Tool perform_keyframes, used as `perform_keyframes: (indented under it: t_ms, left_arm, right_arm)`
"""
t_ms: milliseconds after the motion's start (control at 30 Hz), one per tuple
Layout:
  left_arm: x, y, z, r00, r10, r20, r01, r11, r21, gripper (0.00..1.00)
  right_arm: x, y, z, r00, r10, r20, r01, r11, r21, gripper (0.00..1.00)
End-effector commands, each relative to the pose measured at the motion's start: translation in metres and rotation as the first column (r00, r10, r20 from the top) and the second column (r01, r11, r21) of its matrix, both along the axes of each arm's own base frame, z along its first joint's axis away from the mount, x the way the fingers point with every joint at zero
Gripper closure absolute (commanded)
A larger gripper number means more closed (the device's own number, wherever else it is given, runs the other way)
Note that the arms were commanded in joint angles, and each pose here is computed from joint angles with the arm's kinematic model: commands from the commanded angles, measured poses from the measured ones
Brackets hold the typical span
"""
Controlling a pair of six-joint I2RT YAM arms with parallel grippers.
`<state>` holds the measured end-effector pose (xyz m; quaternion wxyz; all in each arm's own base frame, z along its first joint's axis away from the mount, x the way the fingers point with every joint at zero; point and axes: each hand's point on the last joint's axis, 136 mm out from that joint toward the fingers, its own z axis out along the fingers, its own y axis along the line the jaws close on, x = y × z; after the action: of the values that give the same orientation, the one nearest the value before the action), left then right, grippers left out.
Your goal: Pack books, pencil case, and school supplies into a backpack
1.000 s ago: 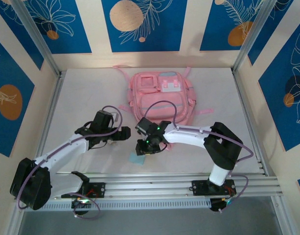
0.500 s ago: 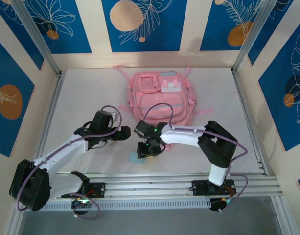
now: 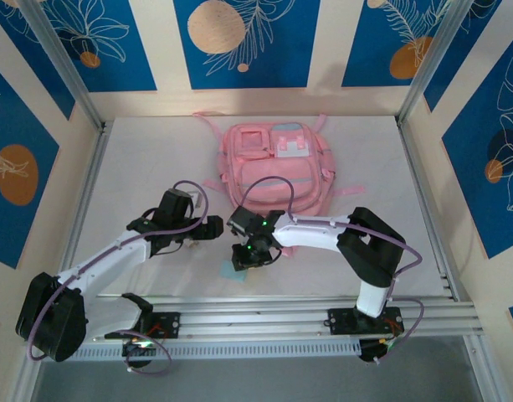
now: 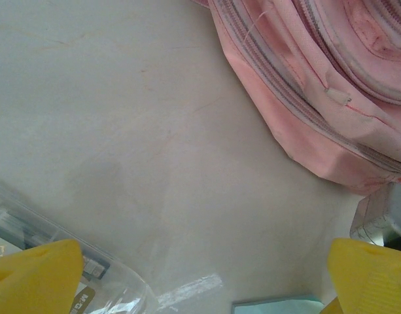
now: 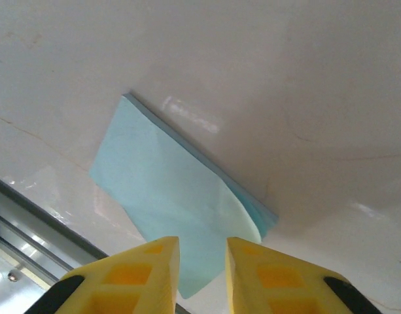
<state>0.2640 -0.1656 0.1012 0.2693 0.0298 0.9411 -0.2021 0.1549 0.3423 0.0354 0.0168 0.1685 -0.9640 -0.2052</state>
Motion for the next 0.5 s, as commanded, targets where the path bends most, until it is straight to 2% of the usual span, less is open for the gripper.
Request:
perform_keyframes:
  t_ms: [0, 200, 467]
  left_arm:
    - [0.0, 0.001, 0.0, 1.0, 0.005, 0.002, -0.005, 1.0, -0.014, 0.05]
    - [0.0, -0.001, 0.001, 1.0, 0.003, -0.001, -0.003, 1.0, -0.021, 0.05]
    - [0.0, 0.0, -0.002, 1.0, 0.009, -0.003, -0.009, 1.0, -0.019, 0.05]
  right_arm:
    - [-0.005, 0.012, 0.016, 0.999, 0.036, 0.002, -0.036, 0.996, 0.078, 0.75]
    - [-0.006, 0.0, 0.009, 1.0, 0.004, -0.021, -0.004, 1.0, 0.016, 0.73]
    - [-0.02, -0.017, 0.002, 0.992, -0.075, -0.099, 0.073, 0.997, -0.028, 0.43]
